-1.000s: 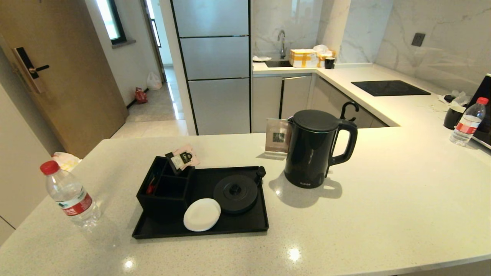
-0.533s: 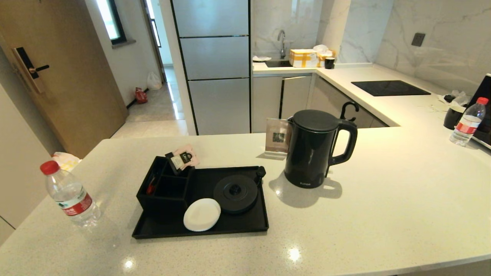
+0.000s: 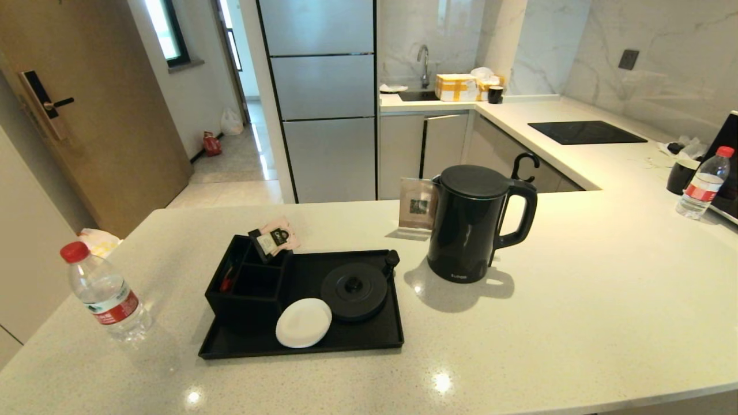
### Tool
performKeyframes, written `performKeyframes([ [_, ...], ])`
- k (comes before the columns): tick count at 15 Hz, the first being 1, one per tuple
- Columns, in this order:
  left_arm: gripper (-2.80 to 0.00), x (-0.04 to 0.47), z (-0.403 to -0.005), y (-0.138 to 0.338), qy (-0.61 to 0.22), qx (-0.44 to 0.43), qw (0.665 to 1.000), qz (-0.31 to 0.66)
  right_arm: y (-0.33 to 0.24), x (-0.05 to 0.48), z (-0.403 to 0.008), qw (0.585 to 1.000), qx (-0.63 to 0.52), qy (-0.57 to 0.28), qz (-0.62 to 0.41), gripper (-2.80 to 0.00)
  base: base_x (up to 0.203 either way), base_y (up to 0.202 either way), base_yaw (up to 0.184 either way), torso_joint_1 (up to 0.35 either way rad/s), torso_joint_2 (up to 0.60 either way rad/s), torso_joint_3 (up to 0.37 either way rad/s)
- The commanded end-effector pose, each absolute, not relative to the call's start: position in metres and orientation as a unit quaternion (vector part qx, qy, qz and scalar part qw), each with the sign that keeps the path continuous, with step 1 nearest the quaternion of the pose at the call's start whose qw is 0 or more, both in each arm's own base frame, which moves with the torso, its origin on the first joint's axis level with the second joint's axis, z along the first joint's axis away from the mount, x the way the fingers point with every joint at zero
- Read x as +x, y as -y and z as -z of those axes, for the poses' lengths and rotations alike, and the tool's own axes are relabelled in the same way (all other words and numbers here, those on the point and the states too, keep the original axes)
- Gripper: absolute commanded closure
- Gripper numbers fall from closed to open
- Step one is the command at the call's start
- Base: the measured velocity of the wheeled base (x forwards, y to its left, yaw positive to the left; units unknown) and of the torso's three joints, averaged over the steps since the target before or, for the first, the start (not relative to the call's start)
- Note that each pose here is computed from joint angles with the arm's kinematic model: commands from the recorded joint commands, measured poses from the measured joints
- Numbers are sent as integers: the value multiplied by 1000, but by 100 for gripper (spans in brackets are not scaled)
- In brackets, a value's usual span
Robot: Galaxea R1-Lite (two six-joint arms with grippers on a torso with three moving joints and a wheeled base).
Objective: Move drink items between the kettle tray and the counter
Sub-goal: Return the kettle to its original position
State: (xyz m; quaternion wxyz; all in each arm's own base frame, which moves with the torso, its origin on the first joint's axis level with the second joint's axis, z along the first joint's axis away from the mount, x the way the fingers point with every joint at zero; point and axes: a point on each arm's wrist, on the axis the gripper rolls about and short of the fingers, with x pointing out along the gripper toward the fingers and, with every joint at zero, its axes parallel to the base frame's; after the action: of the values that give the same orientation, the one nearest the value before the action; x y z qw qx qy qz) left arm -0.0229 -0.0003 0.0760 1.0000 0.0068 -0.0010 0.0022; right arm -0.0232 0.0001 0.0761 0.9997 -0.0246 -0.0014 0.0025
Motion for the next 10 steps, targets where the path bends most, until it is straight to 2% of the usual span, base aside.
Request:
performKeyframes([
  [1, 0, -23, -76, 0, 2, 7, 1000, -2, 0, -23, -77, 1000, -25, 1, -3, 0, 0, 0, 0, 0, 0, 0],
  [3, 0, -23, -76, 0, 2, 7, 1000, -2, 0, -23, -79, 1000, -25, 1, -5, 0, 0, 0, 0, 0, 0, 0],
  [7, 0, -23, -76, 0, 2, 7, 1000, -2, -1, -26, -120, 1000, -8, 22, -18, 0, 0, 0, 0, 0, 0, 0],
  [10, 0, -23, -76, 0, 2, 7, 1000, -2, -2, -12, -190, 999, 23, 21, -38, 0, 0, 0, 0, 0, 0, 0],
])
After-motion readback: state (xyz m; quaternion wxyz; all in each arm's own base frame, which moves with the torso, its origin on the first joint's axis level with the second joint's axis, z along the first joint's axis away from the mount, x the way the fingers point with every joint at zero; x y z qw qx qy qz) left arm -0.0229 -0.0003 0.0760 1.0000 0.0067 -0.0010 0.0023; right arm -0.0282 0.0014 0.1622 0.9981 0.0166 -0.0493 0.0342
